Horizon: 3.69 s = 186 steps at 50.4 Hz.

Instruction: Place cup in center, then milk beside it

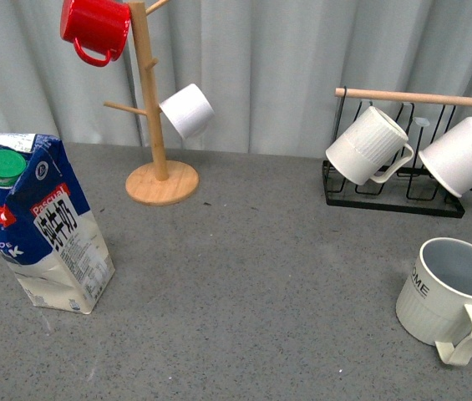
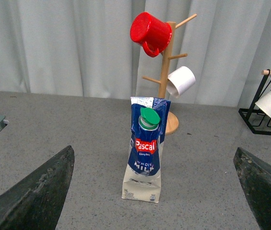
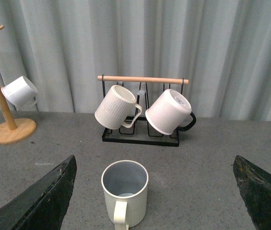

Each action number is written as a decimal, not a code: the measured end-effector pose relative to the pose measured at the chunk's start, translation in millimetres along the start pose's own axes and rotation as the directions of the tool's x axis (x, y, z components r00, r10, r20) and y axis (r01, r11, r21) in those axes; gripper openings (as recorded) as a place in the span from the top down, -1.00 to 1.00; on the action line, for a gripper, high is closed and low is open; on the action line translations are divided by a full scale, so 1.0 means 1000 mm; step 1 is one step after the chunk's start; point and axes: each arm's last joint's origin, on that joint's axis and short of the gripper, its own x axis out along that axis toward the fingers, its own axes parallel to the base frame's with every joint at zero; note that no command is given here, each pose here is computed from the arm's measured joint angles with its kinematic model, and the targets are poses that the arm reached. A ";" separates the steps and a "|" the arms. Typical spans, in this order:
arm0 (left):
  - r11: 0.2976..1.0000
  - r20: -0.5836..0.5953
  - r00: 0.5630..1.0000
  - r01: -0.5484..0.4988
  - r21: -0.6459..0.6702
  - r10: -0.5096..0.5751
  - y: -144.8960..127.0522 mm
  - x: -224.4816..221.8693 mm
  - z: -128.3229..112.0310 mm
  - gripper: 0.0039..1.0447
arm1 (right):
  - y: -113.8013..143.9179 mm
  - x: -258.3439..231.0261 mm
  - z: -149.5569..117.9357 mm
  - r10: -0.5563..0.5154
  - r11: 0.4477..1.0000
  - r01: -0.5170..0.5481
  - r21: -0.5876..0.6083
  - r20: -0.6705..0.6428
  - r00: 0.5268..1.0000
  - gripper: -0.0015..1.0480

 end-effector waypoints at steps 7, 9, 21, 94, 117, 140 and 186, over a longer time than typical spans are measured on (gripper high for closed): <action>1.000 0.000 1.000 0.000 0.000 0.000 0.000 0.000 0.000 -0.88 | 0.000 0.000 0.000 0.000 1.000 0.000 0.000 0.000 1.000 -0.82; 1.000 0.000 1.000 0.000 0.000 0.000 0.000 0.000 0.000 -0.88 | 0.000 0.000 0.000 0.000 1.000 0.000 0.000 0.000 1.000 -0.82; 1.000 0.000 1.000 0.000 0.000 0.000 0.000 0.000 0.000 -0.88 | 0.000 0.000 0.000 0.000 1.000 0.000 0.000 0.000 1.000 -0.82; 1.000 0.001 1.000 0.000 0.000 0.000 0.000 0.000 0.000 -0.88 | -0.018 0.147 -0.009 -0.013 1.000 0.025 0.015 -0.541 0.841 -0.82; 1.000 0.001 1.000 0.000 0.000 0.000 0.000 0.000 0.000 -0.88 | -0.009 0.214 -0.039 -0.026 0.998 0.058 0.016 -0.753 0.657 -0.82; 1.000 0.001 1.000 0.000 0.000 0.000 0.000 0.000 0.000 -0.88 | -0.004 0.226 -0.060 -0.048 0.993 0.114 0.019 -0.832 0.553 0.22; 1.000 0.001 1.000 0.000 0.000 0.000 0.000 0.000 0.000 -0.88 | 0.107 0.240 -0.025 0.262 0.965 -0.152 0.214 -0.777 0.573 0.97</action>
